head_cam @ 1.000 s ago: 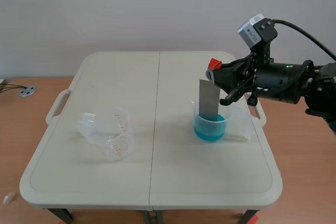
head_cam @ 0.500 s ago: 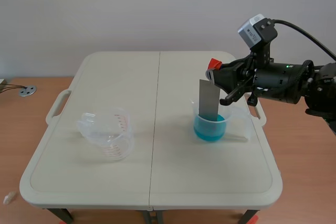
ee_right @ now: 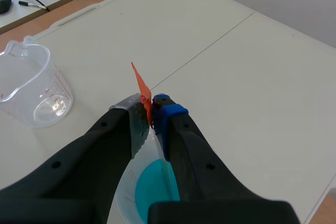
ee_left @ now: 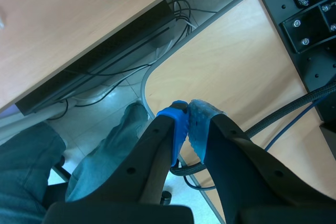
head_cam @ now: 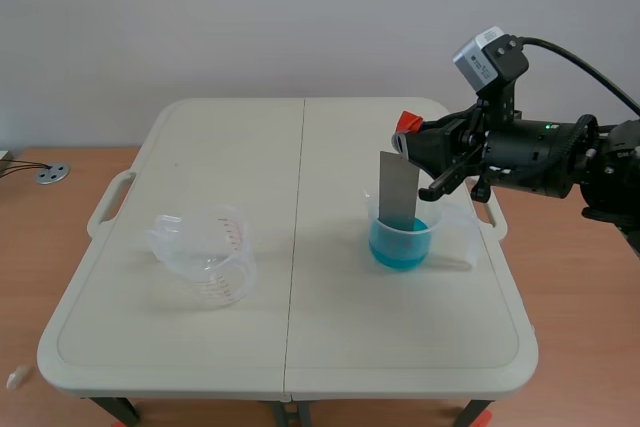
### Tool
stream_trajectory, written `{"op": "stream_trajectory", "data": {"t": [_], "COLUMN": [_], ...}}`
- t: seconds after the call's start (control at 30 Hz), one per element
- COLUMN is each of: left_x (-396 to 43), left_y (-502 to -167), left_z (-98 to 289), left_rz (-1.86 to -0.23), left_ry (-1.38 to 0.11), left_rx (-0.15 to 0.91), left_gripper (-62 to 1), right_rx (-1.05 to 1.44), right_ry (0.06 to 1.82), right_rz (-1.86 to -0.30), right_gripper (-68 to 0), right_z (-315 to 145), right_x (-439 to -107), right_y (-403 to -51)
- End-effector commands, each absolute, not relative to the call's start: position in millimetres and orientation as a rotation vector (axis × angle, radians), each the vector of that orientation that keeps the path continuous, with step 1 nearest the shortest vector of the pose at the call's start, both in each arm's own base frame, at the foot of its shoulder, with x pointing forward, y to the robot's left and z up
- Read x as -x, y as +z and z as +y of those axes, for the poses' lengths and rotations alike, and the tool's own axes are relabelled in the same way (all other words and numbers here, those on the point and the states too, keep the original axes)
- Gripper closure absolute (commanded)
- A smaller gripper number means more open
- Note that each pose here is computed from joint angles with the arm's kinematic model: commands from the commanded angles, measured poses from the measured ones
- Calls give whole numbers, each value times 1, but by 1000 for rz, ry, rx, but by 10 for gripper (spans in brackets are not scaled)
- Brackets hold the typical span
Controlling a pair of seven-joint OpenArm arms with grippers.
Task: Hold the metal plate by the orange handle, dip it into the blue solution, take it out and point at it, then put the plate back in the beaker on the left.
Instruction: 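Hold the plate still in the solution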
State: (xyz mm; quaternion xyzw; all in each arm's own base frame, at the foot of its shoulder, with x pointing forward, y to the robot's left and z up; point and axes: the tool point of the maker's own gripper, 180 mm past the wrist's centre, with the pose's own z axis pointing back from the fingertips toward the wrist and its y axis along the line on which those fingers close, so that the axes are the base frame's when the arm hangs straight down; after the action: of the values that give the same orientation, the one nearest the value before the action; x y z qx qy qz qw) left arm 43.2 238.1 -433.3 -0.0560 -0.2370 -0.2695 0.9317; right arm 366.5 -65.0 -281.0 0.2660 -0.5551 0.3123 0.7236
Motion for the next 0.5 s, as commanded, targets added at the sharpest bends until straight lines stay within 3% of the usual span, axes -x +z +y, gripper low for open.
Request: {"op": "stream_trajectory", "data": {"t": [0.0, 0.47], "left_x": [-45, -45], "left_y": [-430, -430], "left_z": [233, 232], "left_rz": [-502, -502], "left_ry": [-545, -545], "left_rx": [128, 128], "left_gripper": [-18, -18], "right_rx": [-587, -610], "right_ry": [705, 726], "right_rz": [-1231, -1303], "right_gripper": [-13, -13], "right_z": [-66, -68], "right_x": [-368, -360], "right_y": [-278, -251]}}
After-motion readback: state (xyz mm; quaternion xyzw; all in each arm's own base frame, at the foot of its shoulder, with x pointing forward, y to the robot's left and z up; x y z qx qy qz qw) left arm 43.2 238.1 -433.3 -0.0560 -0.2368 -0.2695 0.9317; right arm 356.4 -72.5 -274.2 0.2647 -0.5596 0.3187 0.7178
